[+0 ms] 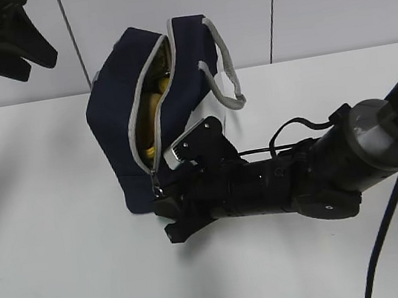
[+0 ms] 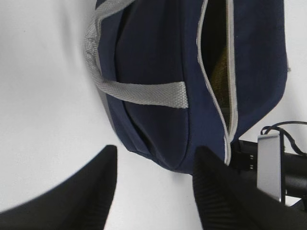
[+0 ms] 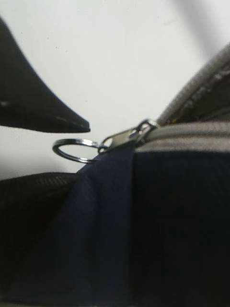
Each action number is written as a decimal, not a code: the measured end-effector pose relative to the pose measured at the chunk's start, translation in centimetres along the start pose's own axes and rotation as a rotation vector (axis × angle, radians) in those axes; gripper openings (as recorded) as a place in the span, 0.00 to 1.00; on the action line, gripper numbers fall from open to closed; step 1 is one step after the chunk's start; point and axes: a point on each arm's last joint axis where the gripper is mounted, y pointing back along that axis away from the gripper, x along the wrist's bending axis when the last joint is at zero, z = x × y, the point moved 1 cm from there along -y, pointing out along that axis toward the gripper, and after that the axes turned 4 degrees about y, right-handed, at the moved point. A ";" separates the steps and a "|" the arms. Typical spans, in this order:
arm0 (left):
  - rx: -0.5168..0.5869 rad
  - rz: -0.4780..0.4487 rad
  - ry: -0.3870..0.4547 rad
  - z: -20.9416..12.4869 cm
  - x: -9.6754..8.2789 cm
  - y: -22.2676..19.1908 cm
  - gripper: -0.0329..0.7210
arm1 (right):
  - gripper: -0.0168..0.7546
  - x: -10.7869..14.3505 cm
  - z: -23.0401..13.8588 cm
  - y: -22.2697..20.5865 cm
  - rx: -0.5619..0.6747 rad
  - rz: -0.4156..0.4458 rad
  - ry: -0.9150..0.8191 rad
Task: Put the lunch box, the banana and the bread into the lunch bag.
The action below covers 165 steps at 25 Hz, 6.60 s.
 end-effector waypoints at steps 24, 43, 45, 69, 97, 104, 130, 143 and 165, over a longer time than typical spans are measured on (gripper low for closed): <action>-0.002 0.000 0.000 0.0 0.0 0.0 0.53 | 0.00 0.1 1.6 1.1 0.005 -0.001 0.069; -0.002 0.000 0.000 0.0 0.0 0.0 0.53 | 0.00 0.6 1.3 2.2 0.076 0.025 0.114; -0.002 0.000 0.000 0.0 0.0 0.0 0.53 | 0.00 0.6 1.2 2.3 0.089 0.016 0.111; -0.006 -0.008 0.004 0.1 -0.1 0.0 0.53 | 0.00 1.1 4.4 4.6 0.051 0.030 0.180; -0.007 -0.012 -0.001 0.1 -0.1 0.0 0.53 | 0.00 -1.9 11.2 6.3 -0.070 0.172 0.248; -0.008 -0.008 -0.021 -0.2 0.2 -0.6 0.53 | 0.00 -2.3 13.1 6.6 -0.084 0.180 0.283; -0.016 -0.004 -0.074 -2.7 2.4 -5.1 0.44 | 0.00 -4.3 18.1 8.1 -0.077 0.064 0.284; -0.095 -0.069 -0.144 -2.6 2.9 -5.0 0.44 | 0.00 -5.0 19.3 8.4 -0.102 0.002 0.271; -0.355 -0.403 -0.332 -3.8 4.0 -2.7 0.44 | 0.00 -5.5 21.7 9.2 -0.167 -0.024 0.160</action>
